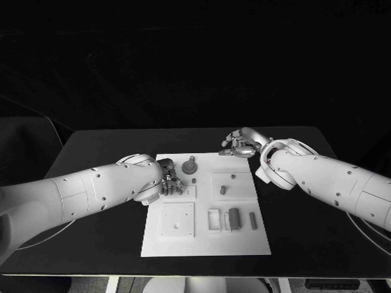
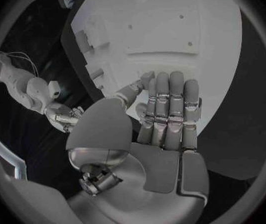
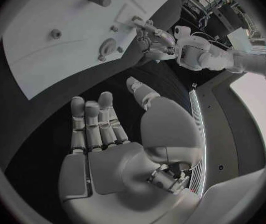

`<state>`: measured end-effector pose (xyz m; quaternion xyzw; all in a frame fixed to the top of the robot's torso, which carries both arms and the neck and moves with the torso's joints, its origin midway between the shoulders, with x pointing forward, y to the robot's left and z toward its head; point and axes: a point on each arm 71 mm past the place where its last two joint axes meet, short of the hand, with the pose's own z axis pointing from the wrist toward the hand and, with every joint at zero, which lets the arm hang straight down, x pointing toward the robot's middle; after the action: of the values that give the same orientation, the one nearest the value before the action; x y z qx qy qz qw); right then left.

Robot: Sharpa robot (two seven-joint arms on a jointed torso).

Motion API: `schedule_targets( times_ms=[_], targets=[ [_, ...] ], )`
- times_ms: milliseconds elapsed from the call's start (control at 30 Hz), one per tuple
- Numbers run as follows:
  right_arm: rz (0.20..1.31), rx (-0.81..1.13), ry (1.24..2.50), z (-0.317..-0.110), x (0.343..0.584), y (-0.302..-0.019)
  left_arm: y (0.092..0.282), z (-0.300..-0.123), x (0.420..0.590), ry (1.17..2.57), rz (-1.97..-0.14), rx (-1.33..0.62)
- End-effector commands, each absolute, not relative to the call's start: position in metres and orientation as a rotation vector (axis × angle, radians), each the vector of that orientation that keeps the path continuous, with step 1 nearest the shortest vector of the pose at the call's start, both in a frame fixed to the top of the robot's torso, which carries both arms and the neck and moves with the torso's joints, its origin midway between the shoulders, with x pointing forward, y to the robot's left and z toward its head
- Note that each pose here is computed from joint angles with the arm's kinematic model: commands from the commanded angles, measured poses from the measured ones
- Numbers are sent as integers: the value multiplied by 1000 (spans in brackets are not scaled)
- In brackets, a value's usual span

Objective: Assemble the parts on the task board

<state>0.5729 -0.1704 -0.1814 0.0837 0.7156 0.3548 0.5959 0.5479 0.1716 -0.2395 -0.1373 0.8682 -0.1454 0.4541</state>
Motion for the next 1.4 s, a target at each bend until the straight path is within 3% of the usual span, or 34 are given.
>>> schedule_targets(
  times_ms=[33,1400],
  targets=[
    [831,186,1673,-182,572,-169,172,-239,549,2130,-360,-340],
    [835,183,1685,-183,572,-165,166,-238,548,2120,-383,-332]
  ],
)
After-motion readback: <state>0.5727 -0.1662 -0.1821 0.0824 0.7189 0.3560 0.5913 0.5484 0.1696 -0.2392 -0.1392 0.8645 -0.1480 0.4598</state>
